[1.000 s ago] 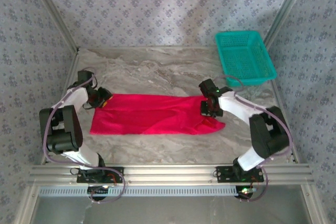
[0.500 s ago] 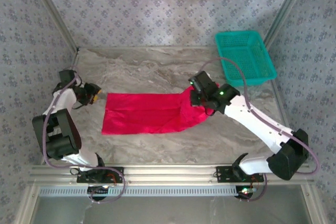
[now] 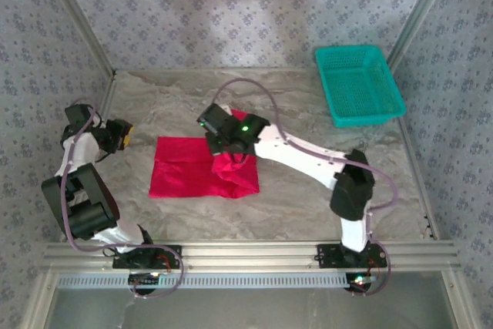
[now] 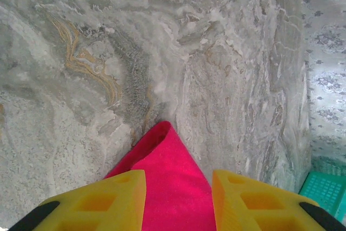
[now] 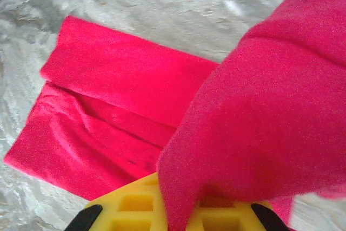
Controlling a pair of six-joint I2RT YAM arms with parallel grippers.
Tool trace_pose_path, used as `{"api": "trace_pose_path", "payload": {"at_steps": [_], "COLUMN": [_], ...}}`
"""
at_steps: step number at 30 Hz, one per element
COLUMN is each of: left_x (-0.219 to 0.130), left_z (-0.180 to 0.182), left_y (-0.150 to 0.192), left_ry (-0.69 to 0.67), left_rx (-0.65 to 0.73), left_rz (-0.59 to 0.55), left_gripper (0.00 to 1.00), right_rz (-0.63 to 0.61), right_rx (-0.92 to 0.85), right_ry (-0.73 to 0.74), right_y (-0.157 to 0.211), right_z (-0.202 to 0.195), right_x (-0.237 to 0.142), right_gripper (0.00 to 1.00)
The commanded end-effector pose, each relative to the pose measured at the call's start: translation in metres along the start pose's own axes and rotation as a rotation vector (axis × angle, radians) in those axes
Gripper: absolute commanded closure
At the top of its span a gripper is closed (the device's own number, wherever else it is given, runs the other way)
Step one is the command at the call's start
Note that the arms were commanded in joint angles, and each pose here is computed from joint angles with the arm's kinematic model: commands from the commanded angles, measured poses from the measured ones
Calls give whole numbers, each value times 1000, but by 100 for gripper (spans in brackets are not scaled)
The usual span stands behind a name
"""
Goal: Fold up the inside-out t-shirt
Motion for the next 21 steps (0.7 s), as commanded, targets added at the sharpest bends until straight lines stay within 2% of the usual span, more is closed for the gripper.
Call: {"api": "trace_pose_path", "payload": {"at_steps": [1, 6, 9, 10, 14, 15, 18, 21], "left_x": [-17, -19, -21, -22, -28, -28, -38, -39], "left_z": [-11, -8, -5, -4, 2, 2, 9, 4], "left_y": [-2, -4, -4, -5, -5, -4, -11, -4], "left_ry": [43, 44, 44, 46, 42, 42, 33, 51], "left_rx": [0, -11, -17, -20, -22, -21, -27, -2], "left_rz": [-19, -21, -23, -27, -38, -36, -67, -74], "left_gripper": [63, 63, 63, 63, 63, 63, 63, 64], "right_rz": [10, 58, 105, 125, 181, 182, 167, 122], "right_rx": [-1, -34, -47, -49, -58, -62, -67, -76], "right_ry": [-61, -103, -131, -146, -248, -264, -270, -233], "right_y": [-7, 2, 13, 17, 22, 21, 13, 10], "right_z": [32, 63, 80, 87, 121, 126, 122, 99], "right_x": [9, 39, 60, 68, 67, 61, 31, 7], "right_gripper": [98, 98, 92, 88, 47, 43, 39, 38]}}
Point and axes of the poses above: each hand's point on the last joint's axis, 136 mm out from that joint toward the fingers, its own x axis out along the fingers, its own z axis along the line the jaws close on, y = z × x, the point moved 1 cm from there along -x, back along the fingers, and after that the axes turned 1 degree about -x, right-handed, at the moved point
